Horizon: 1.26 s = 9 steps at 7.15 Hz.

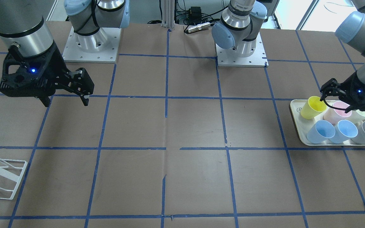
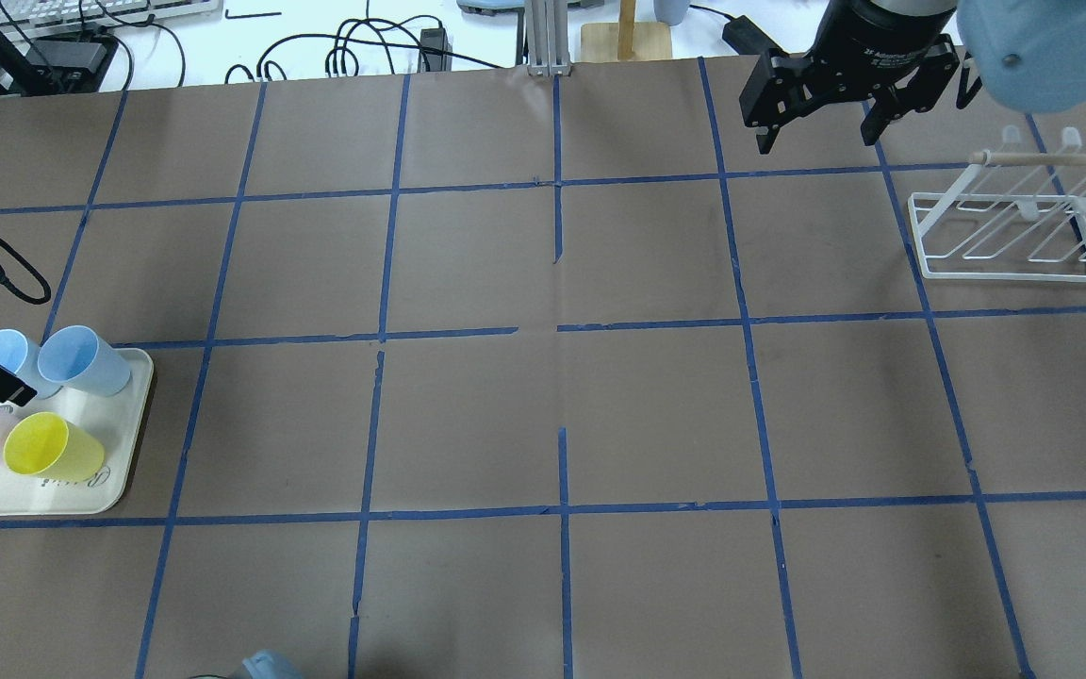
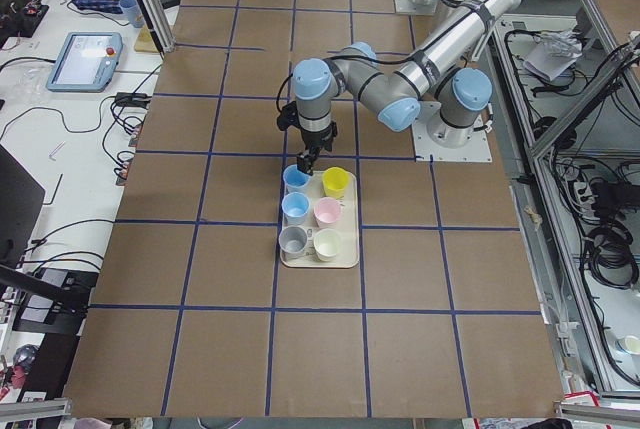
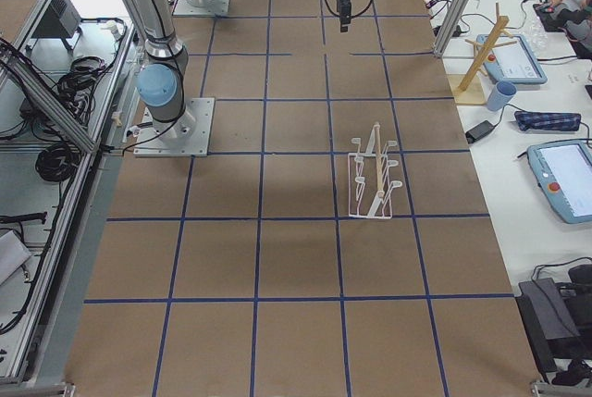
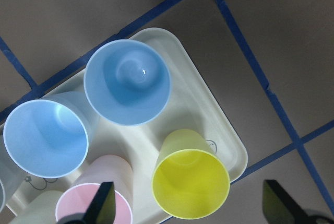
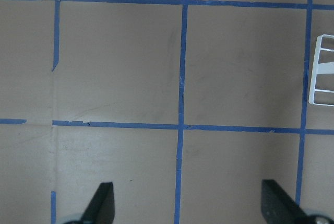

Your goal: Transfer IKEA cup to right arm and place on rack

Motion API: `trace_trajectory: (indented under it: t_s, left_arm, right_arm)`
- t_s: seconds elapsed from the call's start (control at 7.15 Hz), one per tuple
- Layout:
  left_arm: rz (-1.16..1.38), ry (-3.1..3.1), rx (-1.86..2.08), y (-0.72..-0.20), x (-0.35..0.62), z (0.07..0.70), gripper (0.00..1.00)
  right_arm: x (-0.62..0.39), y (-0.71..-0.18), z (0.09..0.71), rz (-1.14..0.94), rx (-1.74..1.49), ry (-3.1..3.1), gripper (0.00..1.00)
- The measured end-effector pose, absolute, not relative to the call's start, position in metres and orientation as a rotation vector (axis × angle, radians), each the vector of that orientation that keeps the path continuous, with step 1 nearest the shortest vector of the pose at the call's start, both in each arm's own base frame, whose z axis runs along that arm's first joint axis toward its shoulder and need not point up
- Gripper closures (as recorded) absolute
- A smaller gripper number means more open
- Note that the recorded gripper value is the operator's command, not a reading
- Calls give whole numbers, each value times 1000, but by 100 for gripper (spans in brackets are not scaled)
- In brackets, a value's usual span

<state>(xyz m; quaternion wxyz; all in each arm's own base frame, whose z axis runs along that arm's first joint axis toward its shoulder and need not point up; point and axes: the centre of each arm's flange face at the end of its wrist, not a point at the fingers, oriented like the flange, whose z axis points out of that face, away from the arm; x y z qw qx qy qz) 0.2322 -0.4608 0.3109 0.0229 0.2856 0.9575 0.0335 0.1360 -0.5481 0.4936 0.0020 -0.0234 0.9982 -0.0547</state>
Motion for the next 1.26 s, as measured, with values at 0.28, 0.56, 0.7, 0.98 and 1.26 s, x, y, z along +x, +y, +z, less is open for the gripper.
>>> trace_trajectory:
  t_s: [0.28, 0.56, 0.7, 0.98, 1.26]
  left_arm:
    - [97, 2944, 914, -466, 246, 294, 30]
    - [128, 2958, 955, -463, 254, 280, 36]
    - [141, 2967, 968, -461, 255, 275, 36]
    - [176, 2987, 1004, -460, 255, 266, 36]
    - [252, 2983, 1017, -457, 259, 256, 36]
  right_arm:
    - [136, -548, 493, -168, -73, 3132, 0]
    - [136, -548, 493, -168, -73, 3131, 0]
    - [136, -548, 493, -168, -73, 3131, 0]
    - [136, -548, 492, -168, -73, 3131, 0]
    - [136, -549, 493, -169, -73, 3131, 0]
